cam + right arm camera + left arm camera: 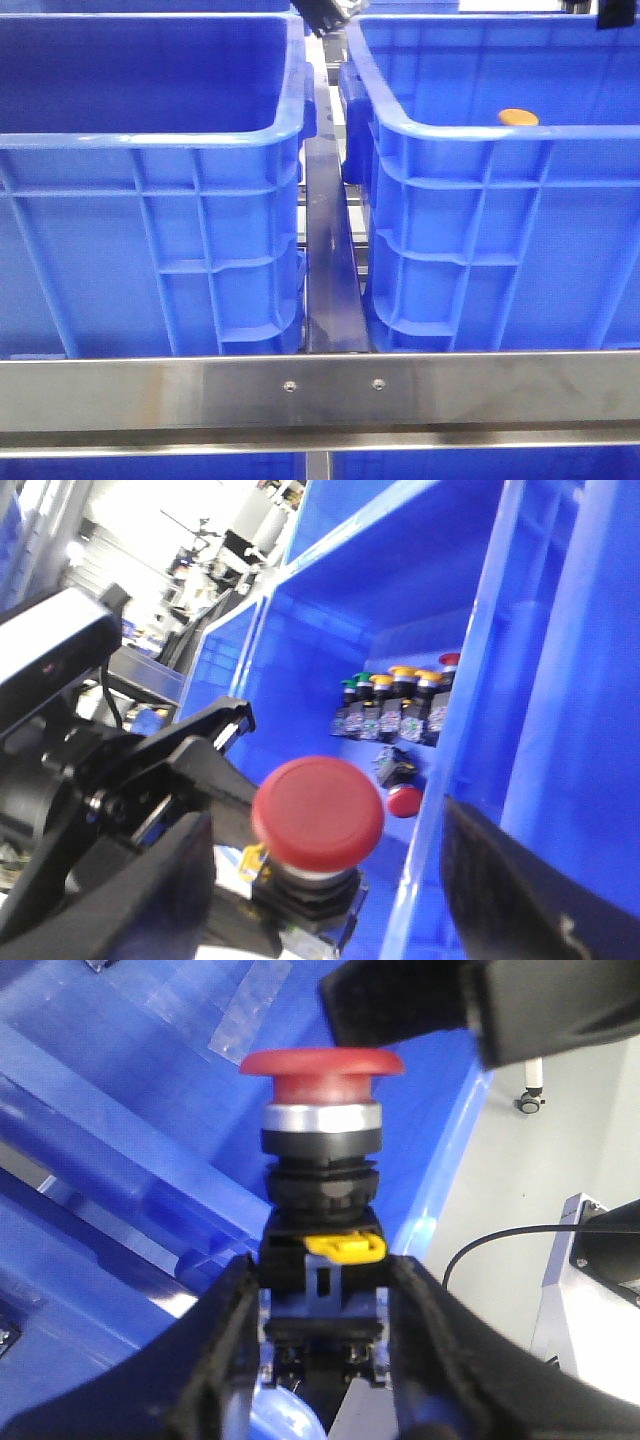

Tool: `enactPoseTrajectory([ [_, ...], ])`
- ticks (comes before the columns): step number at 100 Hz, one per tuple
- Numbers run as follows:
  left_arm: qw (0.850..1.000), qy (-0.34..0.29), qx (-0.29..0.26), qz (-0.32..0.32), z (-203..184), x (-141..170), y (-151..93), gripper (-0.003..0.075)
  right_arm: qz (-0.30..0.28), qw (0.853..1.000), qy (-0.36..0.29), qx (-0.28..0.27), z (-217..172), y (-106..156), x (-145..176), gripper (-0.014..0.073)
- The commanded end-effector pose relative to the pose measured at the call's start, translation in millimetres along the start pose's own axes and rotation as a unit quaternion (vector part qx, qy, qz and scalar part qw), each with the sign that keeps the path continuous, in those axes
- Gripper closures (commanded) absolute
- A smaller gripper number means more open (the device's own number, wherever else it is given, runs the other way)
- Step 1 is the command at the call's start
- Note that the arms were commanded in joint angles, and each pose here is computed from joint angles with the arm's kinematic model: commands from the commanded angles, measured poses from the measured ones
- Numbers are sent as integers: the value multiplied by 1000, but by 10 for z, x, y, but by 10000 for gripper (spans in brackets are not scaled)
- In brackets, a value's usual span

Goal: Pick red and yellow buttons and place in box

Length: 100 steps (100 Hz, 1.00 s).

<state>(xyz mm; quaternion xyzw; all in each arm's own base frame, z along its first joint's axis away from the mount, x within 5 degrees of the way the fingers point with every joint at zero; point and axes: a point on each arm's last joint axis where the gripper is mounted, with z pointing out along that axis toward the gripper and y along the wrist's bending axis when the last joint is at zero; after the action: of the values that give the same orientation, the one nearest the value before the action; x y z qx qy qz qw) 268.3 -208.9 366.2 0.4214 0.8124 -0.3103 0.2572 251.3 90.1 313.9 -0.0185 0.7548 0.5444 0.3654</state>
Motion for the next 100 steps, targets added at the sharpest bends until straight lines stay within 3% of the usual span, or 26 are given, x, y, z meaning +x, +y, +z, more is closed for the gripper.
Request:
enactPoseTrajectory([
  [1,998,-54,10,9,-188,-137,-159,567,11,998,-22,-57,1,174,-97,90],
  [100,998,-54,9,9,-188,-138,-159,567,44,996,-39,-60,147,186,-72,90],
])
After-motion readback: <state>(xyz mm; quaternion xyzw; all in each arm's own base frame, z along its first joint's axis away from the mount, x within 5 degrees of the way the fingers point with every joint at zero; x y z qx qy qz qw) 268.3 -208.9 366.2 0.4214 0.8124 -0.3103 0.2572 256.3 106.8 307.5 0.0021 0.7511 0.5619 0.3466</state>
